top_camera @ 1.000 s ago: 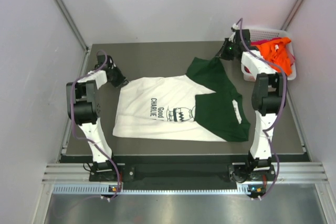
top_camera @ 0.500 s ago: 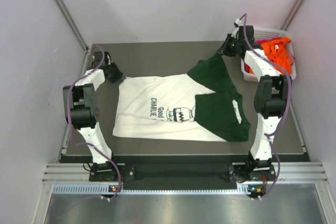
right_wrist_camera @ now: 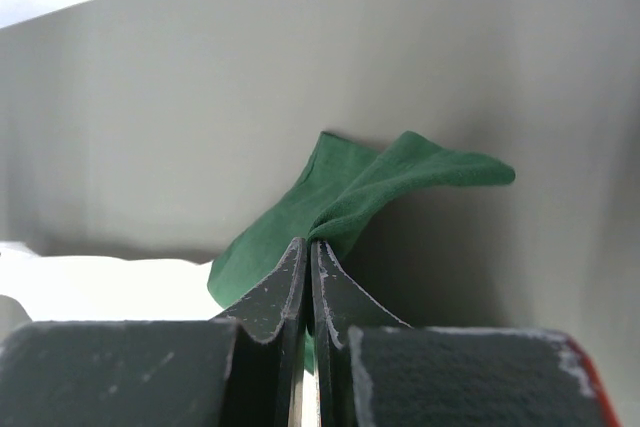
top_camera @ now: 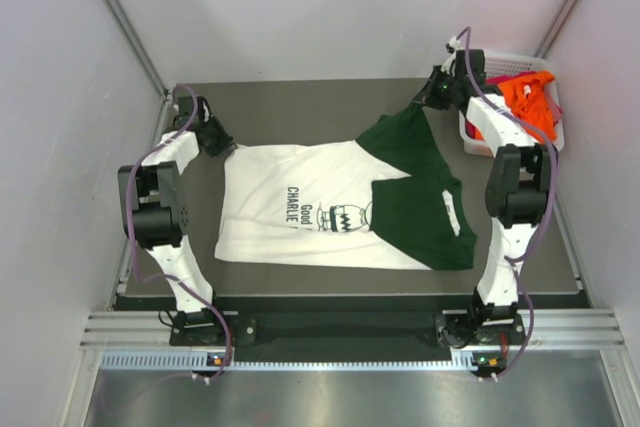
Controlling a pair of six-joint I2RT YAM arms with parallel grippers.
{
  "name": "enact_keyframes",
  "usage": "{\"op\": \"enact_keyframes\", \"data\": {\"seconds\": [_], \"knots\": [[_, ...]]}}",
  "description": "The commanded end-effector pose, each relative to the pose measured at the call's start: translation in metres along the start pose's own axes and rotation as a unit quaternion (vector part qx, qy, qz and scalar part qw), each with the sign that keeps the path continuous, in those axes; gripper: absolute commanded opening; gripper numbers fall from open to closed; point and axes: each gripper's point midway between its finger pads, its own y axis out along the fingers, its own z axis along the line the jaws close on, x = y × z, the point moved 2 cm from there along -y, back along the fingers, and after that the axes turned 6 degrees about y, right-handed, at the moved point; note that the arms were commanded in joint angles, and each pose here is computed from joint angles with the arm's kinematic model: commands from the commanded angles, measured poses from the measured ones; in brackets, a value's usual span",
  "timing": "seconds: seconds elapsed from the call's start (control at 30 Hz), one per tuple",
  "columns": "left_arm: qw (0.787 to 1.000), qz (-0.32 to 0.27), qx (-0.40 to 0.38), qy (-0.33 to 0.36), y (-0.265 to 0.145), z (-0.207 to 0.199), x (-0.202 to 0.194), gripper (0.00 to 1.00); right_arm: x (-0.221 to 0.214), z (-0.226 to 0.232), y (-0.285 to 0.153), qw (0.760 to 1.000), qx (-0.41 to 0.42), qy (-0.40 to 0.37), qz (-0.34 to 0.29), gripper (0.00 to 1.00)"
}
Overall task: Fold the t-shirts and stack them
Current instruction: Fold the tshirt
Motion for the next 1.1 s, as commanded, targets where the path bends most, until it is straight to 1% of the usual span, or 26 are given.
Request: {"op": "enact_keyframes", "data": {"seconds": [0.0, 0.2, 0.43, 0.6, 0.7, 0.77, 0.87, 1.03, 1.07], "knots": [[0.999, -0.036, -0.002, 0.005, -0.011, -0.007, 0.022, 0.00, 0.031, 0.025, -0.035, 0.998, 0.032, -0.023, -0.048, 0.00], [0.999, -0.039, 0.017, 0.016, -0.015, -0.003, 0.016, 0.00, 0.015, 0.020, -0.044, 0.999, 0.030, -0.023, -0.039, 0.00], [0.998, -0.045, 0.020, 0.026, -0.021, -0.004, 0.013, 0.00, 0.009, 0.019, -0.061, 0.998, 0.035, -0.027, -0.038, 0.00], [0.998, -0.054, 0.024, 0.036, -0.030, -0.002, 0.006, 0.00, 0.006, 0.024, -0.081, 0.998, 0.040, -0.032, -0.045, 0.00], [0.997, -0.058, 0.035, 0.039, -0.035, 0.005, 0.001, 0.00, -0.007, 0.022, -0.090, 0.998, 0.039, -0.032, -0.037, 0.00], [0.996, -0.061, 0.043, 0.041, -0.036, 0.010, -0.003, 0.00, -0.008, 0.025, -0.100, 0.998, 0.043, -0.035, -0.043, 0.00], [0.996, -0.065, 0.040, 0.045, -0.040, 0.011, -0.009, 0.00, -0.017, 0.025, -0.109, 0.998, 0.044, -0.036, -0.042, 0.00], [0.994, -0.090, 0.022, 0.049, -0.053, 0.005, -0.007, 0.00, -0.038, 0.020, -0.122, 0.998, 0.038, -0.033, -0.032, 0.00], [0.995, -0.090, 0.024, 0.048, -0.055, 0.008, -0.010, 0.00, -0.038, 0.022, -0.130, 0.998, 0.038, -0.036, -0.039, 0.00]]}}
